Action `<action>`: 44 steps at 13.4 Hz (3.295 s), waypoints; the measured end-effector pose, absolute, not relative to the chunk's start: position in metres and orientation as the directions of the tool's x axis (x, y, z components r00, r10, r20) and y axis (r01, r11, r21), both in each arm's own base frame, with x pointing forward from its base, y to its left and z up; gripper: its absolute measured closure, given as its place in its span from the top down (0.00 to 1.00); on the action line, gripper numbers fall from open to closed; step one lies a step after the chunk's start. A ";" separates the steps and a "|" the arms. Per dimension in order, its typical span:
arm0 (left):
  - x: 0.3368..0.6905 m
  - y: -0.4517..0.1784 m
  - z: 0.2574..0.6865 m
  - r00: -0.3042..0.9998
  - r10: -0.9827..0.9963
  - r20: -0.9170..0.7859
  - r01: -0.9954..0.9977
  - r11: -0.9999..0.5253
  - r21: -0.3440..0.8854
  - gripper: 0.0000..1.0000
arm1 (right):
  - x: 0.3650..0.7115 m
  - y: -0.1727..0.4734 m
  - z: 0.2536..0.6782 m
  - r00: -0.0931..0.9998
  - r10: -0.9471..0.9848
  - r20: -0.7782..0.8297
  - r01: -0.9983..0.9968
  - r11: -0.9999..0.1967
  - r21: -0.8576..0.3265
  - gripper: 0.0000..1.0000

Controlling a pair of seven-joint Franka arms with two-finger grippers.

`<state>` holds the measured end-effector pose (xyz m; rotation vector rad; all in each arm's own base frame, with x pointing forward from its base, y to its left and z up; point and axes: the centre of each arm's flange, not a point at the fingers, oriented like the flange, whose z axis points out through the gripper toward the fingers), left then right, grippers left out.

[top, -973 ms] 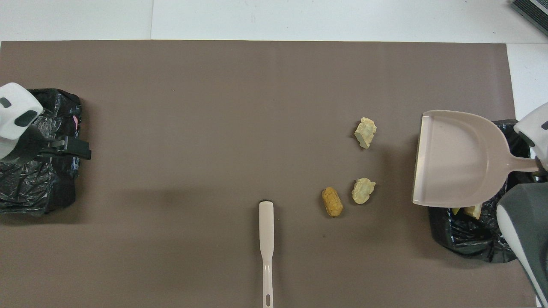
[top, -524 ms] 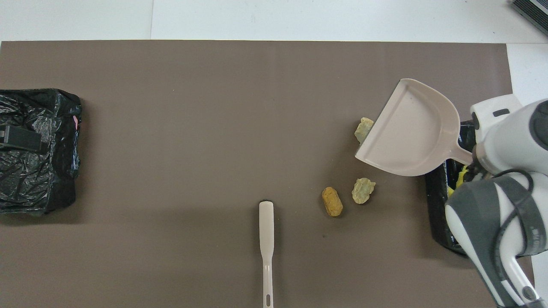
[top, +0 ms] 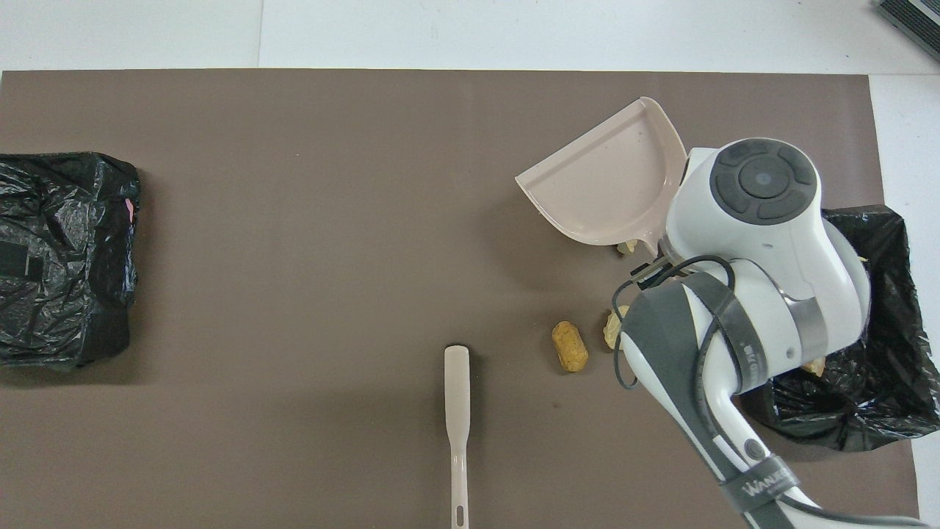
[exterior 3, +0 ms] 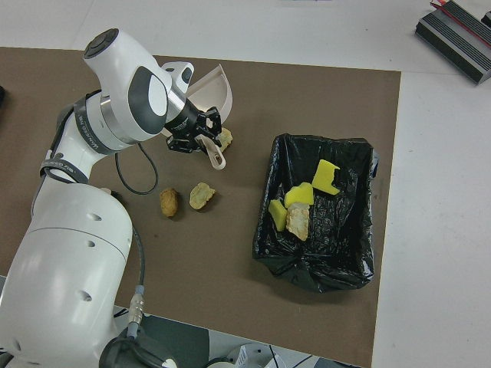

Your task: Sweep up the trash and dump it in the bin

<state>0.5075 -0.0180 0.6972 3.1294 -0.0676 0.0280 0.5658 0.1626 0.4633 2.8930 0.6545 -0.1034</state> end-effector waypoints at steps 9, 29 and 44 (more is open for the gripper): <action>0.513 -0.024 0.679 1.000 -0.020 0.018 -0.020 -1.000 0.015 1.00 | 0.567 0.354 0.416 0.997 -0.029 -0.072 -0.026 -0.999 0.040 0.32; 0.622 -0.220 0.567 0.968 -0.040 0.248 -0.078 -0.986 0.148 1.00 | 0.445 0.395 0.429 0.995 -0.036 -0.092 -0.040 -0.999 -0.034 1.00; 0.566 -0.415 0.388 0.979 -0.203 -0.030 -0.194 -0.965 0.176 1.00 | 0.278 0.397 0.343 0.987 -0.156 -0.044 -0.158 -0.986 -0.054 0.75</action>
